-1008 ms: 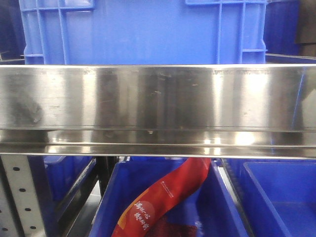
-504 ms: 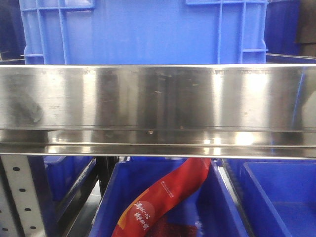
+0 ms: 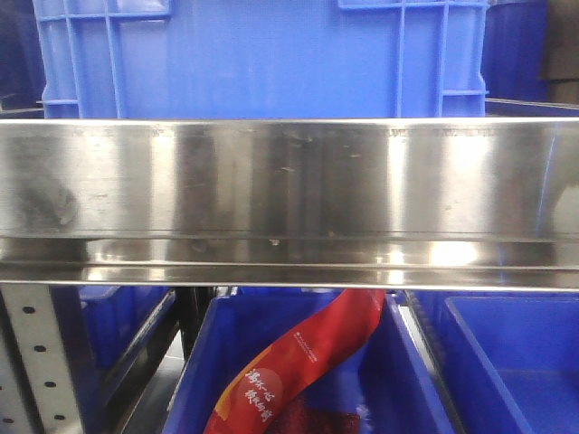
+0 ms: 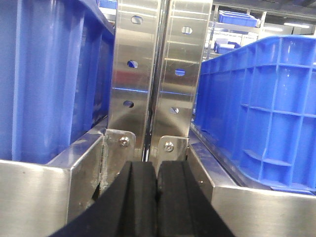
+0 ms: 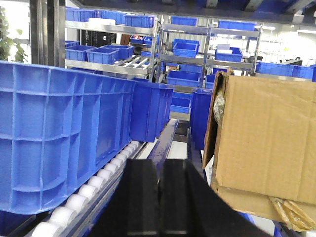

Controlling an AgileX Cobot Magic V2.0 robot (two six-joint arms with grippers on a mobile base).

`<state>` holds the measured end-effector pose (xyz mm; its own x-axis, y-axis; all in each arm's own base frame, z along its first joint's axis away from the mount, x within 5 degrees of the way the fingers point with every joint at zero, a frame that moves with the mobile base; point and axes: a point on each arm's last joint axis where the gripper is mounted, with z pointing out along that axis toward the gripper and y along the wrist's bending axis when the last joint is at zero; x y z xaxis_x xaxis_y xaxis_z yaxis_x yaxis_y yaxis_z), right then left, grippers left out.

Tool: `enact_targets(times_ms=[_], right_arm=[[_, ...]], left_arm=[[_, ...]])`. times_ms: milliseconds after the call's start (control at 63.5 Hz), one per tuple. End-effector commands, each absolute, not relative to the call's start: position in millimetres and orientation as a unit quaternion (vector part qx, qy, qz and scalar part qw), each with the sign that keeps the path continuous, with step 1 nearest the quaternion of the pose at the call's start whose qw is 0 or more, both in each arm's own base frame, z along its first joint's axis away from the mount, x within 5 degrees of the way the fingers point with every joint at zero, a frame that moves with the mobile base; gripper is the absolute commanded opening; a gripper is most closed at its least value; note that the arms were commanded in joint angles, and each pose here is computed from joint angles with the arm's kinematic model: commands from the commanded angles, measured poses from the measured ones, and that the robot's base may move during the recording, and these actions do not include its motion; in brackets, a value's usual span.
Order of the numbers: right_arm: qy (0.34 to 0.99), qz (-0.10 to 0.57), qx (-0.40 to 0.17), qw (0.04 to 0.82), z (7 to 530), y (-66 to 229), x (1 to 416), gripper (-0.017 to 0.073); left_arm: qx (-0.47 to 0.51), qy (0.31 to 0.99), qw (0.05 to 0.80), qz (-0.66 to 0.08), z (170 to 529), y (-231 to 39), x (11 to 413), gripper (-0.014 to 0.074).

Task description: Grab PVC pipe and place in blue bin

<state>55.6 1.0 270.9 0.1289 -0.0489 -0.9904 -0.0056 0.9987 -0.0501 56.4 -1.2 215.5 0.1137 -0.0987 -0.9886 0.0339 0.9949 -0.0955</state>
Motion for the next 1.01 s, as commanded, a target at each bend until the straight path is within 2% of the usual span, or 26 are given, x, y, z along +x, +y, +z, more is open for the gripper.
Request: enact_targets(times_ms=[0, 331, 630, 803, 992], right_arm=[[0.661, -0.017, -0.018, 0.750, 269, 1, 55, -0.0162], [0.650, -0.047, -0.041, 0.757, 256, 0, 49, -0.0162], [0.671, -0.040, -0.035, 0.740, 227, 0, 53, -0.0162], [0.675, -0.014, -0.008, 0.738, 225, 0, 54, -0.0162], [0.675, -0.036, 0.012, 0.737, 224, -3, 54, -0.0162]], left_arm=[[-0.029, 0.658, 0.751, -0.046, 217, -1, 56, -0.0111], [-0.029, 0.658, 0.751, -0.046, 217, -1, 56, -0.0111], [-0.029, 0.658, 0.751, -0.046, 217, -1, 56, -0.0111], [-0.029, 0.658, 0.751, -0.046, 217, -1, 56, -0.0111], [-0.029, 0.658, 0.751, -0.046, 217, -1, 56, -0.0111]])
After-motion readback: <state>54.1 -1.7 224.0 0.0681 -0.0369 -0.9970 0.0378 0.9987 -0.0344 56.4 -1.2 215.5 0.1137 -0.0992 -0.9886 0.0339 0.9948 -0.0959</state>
